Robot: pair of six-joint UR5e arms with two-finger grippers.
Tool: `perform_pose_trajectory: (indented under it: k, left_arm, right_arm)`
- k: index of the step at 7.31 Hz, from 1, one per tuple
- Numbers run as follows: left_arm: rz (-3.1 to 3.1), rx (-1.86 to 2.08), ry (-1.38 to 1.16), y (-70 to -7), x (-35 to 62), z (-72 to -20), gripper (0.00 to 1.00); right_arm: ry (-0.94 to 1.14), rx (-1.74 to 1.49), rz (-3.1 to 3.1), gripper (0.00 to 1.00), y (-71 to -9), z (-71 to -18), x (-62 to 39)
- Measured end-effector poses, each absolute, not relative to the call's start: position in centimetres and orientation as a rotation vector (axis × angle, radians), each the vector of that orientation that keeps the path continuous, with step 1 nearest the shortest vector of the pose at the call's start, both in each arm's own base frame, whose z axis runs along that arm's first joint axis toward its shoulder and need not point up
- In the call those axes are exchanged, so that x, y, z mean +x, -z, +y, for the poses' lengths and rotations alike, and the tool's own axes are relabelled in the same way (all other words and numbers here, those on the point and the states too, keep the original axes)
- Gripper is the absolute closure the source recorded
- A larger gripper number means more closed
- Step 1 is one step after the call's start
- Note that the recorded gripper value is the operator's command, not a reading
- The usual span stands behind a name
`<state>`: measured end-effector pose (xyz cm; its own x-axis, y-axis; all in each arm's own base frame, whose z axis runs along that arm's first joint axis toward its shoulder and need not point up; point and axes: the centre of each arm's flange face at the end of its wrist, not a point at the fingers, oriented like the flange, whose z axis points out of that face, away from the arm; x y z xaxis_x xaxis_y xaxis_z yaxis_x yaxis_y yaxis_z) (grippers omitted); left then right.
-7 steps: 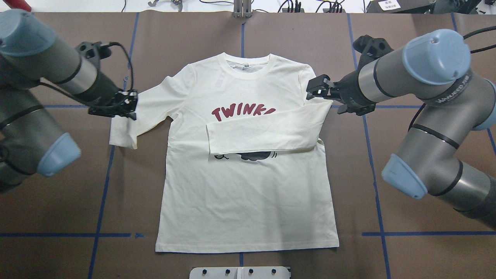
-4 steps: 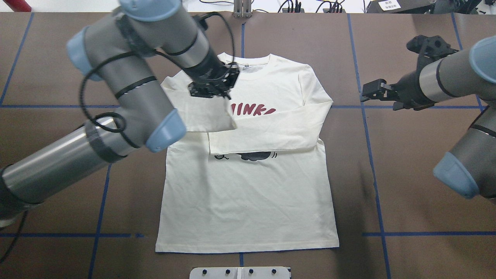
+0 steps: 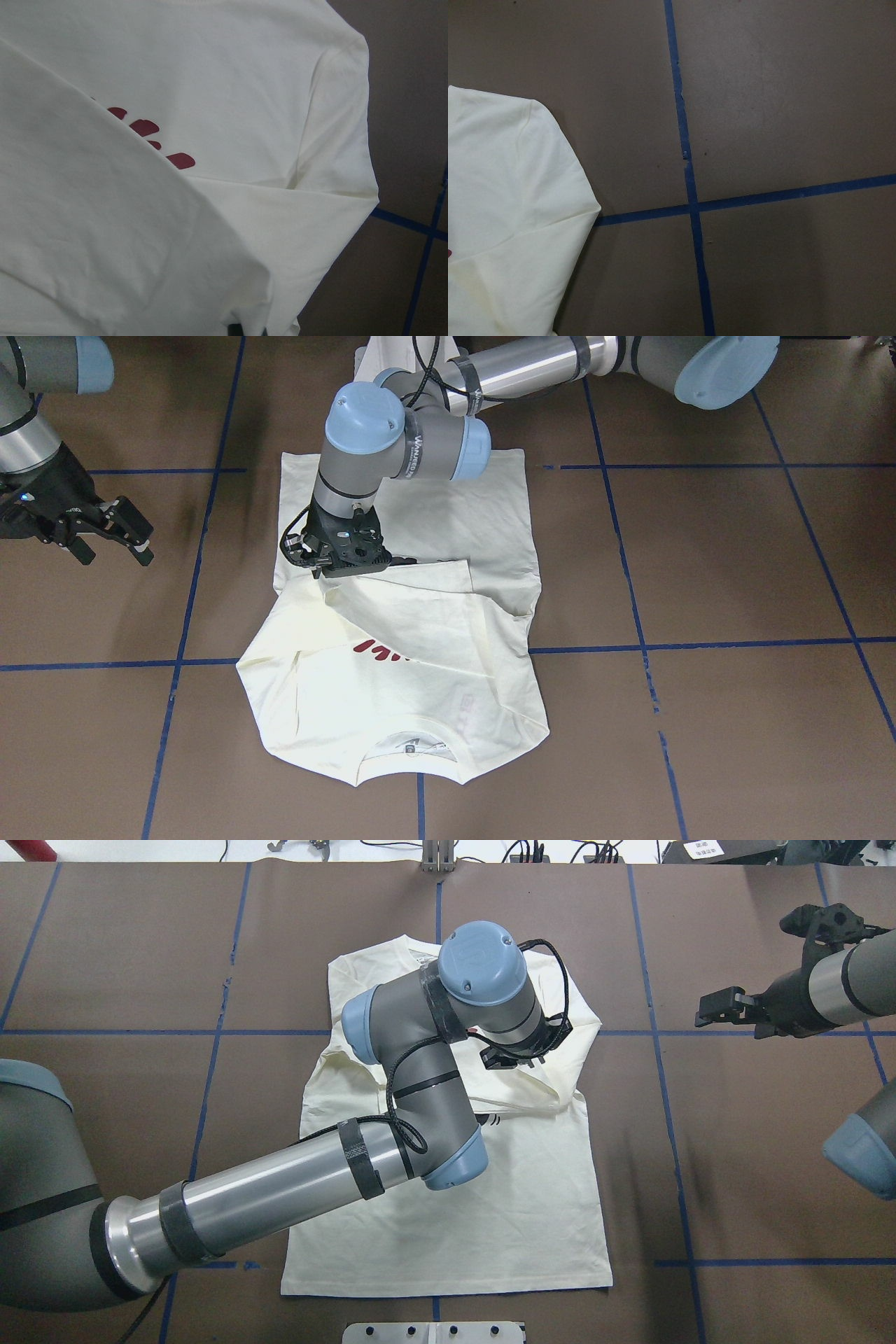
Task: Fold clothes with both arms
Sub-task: 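Fold the other sleeve across the chest with the left gripper, then release the sleeve and move both grippers to the hem corners nearest the robot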
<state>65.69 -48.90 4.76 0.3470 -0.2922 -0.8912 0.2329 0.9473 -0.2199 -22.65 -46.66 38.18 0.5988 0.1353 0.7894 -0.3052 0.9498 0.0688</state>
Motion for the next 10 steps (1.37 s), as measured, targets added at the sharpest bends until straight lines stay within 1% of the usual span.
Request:
perform_pose_trajectory:
  k: [2,3,4,5,6,7,8,9,10]
  left_arm:
    - [1.2,-0.048,0.346,-5.7,63.9,-48.0,0.19]
    - [1.203,-0.041,0.353,-7.2,61.1,-47.3,0.19]
    - [1.198,-0.037,0.356,-10.3,57.3,-45.5,0.19]
    - [1.202,-0.034,0.354,-13.5,53.1,-43.2,0.19]
    - [1.206,-0.033,0.354,-15.6,49.8,-41.3,0.19]
    - [1.204,-0.037,0.358,-16.9,48.2,-40.3,0.19]
    - [1.195,-0.044,0.366,-17.8,47.5,-40.0,0.19]
    - [1.188,-0.051,0.377,-18.3,47.3,-39.8,0.19]
    - [1.183,-0.058,0.388,-18.6,47.3,-39.8,0.19]
  right_arm:
    - [-0.256,0.199,-0.904,0.0,-37.6,-46.2,-23.5]
    - [-0.261,0.169,-0.923,0.0,-37.0,-44.9,-25.7]
    - [-0.301,0.127,-0.942,0.0,-36.2,-42.8,-29.3]
    - [-0.356,0.101,-0.952,0.02,-35.2,-39.3,-34.0]
    - [-0.412,0.075,-0.958,0.07,-34.4,-34.8,-38.7]
    - [-0.458,0.036,-0.957,0.11,-34.3,-30.1,-42.3]
    - [-0.485,0.007,-0.939,0.12,-34.9,-25.9,-45.0]
    - [-0.491,-0.002,-0.907,0.15,-35.5,-22.8,-46.5]
    - [-0.495,-0.01,-0.879,0.17,-36.0,-21.1,-47.2]
